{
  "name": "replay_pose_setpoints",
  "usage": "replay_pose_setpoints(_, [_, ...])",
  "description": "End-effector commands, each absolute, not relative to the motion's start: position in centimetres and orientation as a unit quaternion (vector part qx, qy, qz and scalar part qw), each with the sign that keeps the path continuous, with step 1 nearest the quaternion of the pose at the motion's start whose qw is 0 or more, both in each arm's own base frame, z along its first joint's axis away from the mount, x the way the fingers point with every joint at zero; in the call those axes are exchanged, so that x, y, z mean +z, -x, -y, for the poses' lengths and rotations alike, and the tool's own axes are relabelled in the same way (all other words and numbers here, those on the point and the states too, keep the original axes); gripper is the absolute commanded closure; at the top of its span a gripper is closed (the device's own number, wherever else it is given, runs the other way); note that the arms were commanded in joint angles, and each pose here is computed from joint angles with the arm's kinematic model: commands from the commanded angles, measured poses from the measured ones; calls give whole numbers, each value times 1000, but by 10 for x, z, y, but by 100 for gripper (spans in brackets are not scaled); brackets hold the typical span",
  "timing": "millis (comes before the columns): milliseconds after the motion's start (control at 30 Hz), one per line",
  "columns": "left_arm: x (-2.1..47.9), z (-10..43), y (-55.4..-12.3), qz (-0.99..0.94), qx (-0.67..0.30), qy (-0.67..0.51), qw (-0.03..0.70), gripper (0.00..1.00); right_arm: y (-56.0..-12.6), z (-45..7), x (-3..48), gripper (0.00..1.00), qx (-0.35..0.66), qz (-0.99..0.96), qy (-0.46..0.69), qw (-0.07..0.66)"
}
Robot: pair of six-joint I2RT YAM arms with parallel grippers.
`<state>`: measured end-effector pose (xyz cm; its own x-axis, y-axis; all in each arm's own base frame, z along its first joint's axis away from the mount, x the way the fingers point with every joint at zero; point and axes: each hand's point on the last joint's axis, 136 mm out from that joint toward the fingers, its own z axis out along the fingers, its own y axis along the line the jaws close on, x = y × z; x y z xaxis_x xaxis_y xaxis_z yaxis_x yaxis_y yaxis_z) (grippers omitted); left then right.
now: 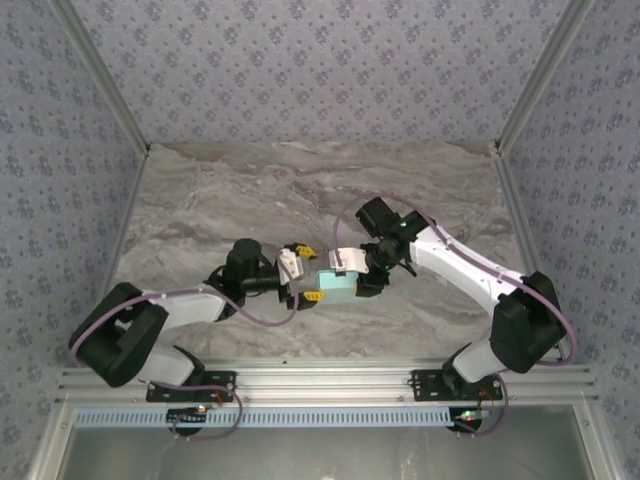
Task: Fold the paper box
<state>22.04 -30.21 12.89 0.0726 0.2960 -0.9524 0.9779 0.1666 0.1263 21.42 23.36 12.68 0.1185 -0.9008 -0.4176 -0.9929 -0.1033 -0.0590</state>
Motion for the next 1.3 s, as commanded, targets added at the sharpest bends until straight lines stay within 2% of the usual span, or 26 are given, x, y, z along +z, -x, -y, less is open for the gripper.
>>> replay_pose_setpoints(0, [127, 311, -211, -560, -376, -557, 485, 11, -203, -240, 126, 49, 162, -646, 729, 158])
replay_pose_setpoints(467, [94, 330, -196, -537, -360, -591, 483, 41, -198, -237, 102, 47, 158, -641, 737, 144])
replay_pose_setpoints(500, [94, 330, -198, -537, -356, -589, 488, 46, -199, -237, 101, 47, 158, -641, 737, 144])
replay_pose_setpoints(567, [92, 330, -200, -539, -349, -590, 490, 48, -200, -237, 100, 43, 157, -645, 734, 145])
replay_pose_setpoints(633, [89, 330, -203, -549, -341, -592, 482, 59, -199, -238, 103, 41, 163, -651, 726, 151])
replay_pose_setpoints(933, [81, 330, -204, -557, -335, -601, 465, 59, -225, -238, 151, 27, 161, -712, 614, 301])
replay_pose_setpoints(1100, [81, 327, -208, -565, -336, -595, 463, 58, -233, -203, 173, 30, 162, -778, 511, 327])
replay_pose_setpoints(1200, [84, 323, -219, -575, -342, -580, 465, 58, -238, -178, 174, 34, 127, -799, 477, 343])
replay_pose_setpoints(1267, [85, 319, -226, -585, -342, -566, 470, 58, -234, -166, 168, 36, 125, -818, 463, 319])
